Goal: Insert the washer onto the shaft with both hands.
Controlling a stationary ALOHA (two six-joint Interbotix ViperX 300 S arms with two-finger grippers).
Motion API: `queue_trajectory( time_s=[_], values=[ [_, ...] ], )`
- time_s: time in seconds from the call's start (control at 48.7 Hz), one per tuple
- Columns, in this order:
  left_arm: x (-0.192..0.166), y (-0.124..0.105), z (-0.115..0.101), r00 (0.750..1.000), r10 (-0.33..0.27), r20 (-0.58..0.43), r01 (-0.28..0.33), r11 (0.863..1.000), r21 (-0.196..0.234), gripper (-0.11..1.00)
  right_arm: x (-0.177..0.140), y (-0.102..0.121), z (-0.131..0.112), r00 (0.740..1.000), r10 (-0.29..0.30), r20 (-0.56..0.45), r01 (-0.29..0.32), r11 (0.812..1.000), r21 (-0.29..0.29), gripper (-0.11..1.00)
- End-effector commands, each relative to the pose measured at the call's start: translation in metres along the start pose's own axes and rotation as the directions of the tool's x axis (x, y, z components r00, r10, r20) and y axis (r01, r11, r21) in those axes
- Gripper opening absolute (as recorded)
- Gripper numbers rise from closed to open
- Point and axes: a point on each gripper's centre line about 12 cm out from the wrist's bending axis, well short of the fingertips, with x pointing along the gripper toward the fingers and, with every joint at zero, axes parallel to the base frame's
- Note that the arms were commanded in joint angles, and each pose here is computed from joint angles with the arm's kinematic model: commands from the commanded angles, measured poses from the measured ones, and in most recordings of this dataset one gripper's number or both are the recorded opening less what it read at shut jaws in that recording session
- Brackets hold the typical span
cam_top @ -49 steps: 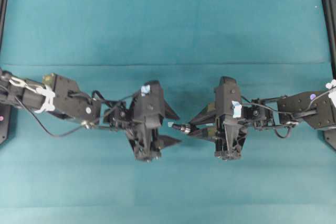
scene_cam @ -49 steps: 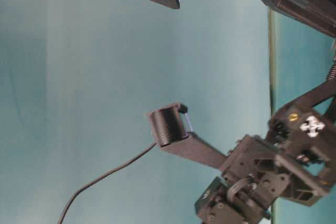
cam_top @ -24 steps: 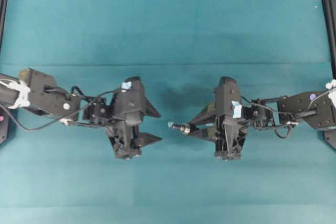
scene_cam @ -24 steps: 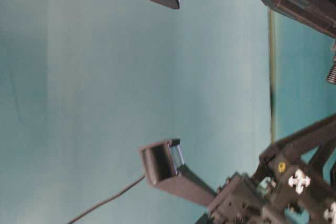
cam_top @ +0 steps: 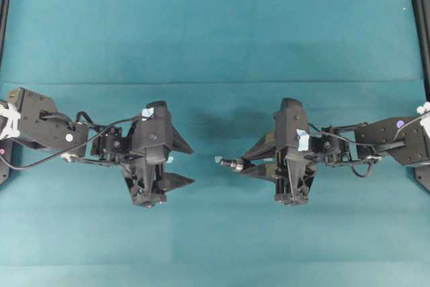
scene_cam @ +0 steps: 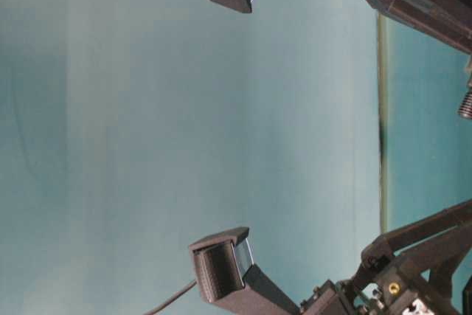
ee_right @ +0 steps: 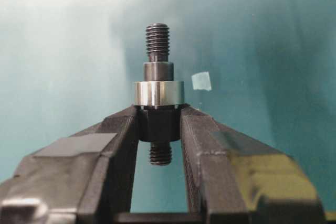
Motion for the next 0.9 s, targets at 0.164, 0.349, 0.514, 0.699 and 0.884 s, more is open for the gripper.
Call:
queue_trajectory(
  time_s=[0.164, 0.349, 0.514, 0.699, 0.884],
  values=[
    [-0.0086, -0.0026, 0.0047, 1.0, -0.009, 0.026, 0.009, 1.0, 0.004, 0.83, 0.0005, 0.0021, 0.0094, 1.0, 0.006, 0.03, -0.006, 1.0, 0.005, 0.0],
    [-0.0111, -0.0019, 0.0042, 1.0, -0.008, 0.028, 0.008, 1.0, 0.004, 0.83, 0.0005, 0.0021, 0.0094, 1.0, 0.006, 0.03, -0.006, 1.0, 0.005, 0.0],
    [-0.0112, -0.0023, 0.0033, 1.0, -0.009, 0.025, 0.008, 1.0, 0.004, 0.83, 0.0005, 0.0021, 0.0093, 1.0, 0.005, 0.029, -0.005, 1.0, 0.005, 0.0],
    [-0.0112, -0.0018, 0.0036, 1.0, -0.008, 0.027, 0.008, 1.0, 0.004, 0.83, 0.0002, 0.0022, 0.0097, 1.0, 0.006, 0.03, -0.006, 1.0, 0.005, 0.0],
    [-0.0112, -0.0022, 0.0027, 1.0, -0.008, 0.023, 0.008, 1.0, 0.004, 0.83, 0.0005, 0.0021, 0.0094, 1.0, 0.006, 0.03, -0.006, 1.0, 0.005, 0.0]
  ],
)
